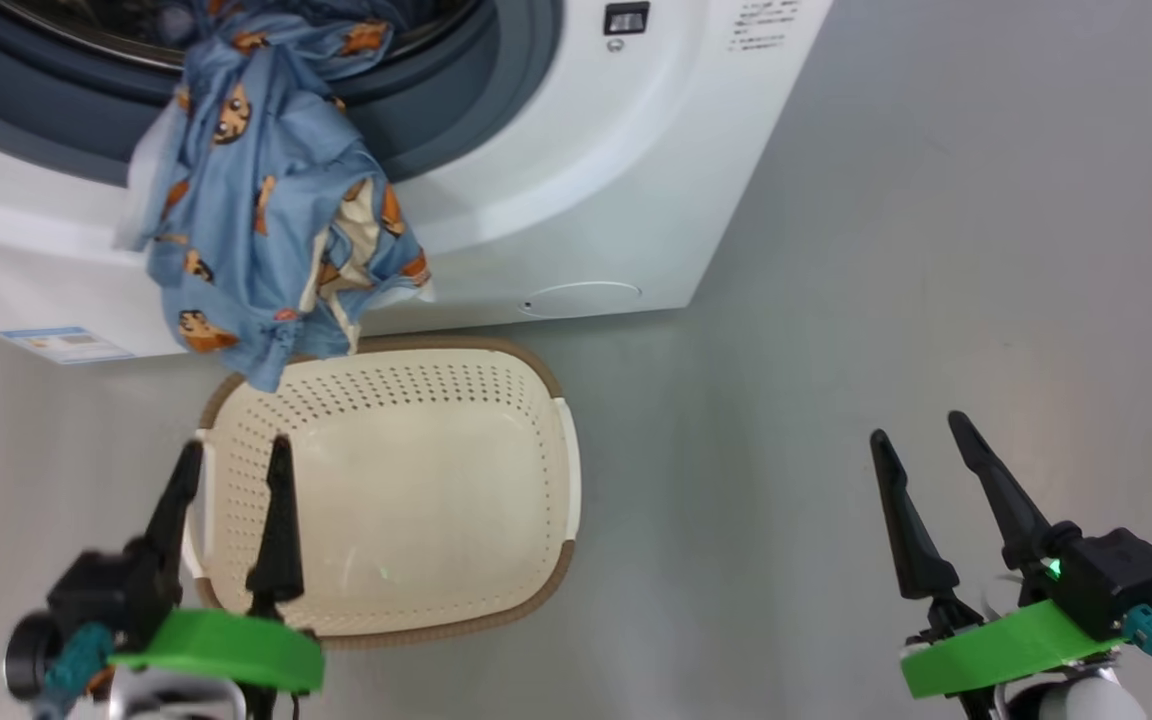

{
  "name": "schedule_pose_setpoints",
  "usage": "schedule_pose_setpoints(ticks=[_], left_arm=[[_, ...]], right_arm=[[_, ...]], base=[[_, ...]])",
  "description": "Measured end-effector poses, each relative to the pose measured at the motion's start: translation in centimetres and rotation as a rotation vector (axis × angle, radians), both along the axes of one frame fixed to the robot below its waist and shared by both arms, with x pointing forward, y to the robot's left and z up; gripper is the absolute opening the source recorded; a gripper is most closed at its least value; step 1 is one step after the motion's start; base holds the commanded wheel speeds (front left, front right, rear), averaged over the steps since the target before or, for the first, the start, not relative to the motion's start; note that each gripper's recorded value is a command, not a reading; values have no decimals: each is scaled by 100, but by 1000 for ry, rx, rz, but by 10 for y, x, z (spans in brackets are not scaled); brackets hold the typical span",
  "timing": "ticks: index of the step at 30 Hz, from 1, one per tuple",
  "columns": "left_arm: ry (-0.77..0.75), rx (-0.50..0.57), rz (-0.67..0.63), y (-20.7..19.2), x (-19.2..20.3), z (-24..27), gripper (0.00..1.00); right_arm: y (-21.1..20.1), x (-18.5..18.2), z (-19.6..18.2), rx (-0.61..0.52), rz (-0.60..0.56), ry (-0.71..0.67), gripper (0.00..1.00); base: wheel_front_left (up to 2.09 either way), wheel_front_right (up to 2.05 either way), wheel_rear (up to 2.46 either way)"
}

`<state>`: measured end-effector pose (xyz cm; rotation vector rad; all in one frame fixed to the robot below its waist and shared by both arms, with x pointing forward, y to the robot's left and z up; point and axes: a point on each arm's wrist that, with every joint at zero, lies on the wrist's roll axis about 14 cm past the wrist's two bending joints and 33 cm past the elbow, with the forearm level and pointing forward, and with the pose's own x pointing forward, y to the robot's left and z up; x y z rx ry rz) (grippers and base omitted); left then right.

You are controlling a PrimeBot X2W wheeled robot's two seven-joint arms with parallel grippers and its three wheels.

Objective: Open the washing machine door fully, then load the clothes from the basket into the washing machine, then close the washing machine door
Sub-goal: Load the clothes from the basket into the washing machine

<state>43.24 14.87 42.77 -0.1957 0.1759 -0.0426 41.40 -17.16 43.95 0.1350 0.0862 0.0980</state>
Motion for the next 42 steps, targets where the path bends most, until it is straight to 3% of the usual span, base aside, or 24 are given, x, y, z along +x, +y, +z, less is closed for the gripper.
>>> schedule_pose_setpoints(ticks=[10, 19, 42], left_arm=[[32, 3, -75, -22, 43, -23, 100], [75, 46, -75, -17, 83, -51, 100], [133, 54, -128, -40, 139, -108, 100]], right_arm=[[-8, 4, -11, 0, -36, 26, 100], [-14, 13, -22, -4, -58, 45, 100], [-22, 23, -54, -26, -76, 113, 100]], base=[[0, 0, 0], [0, 0, 0], [0, 0, 0]])
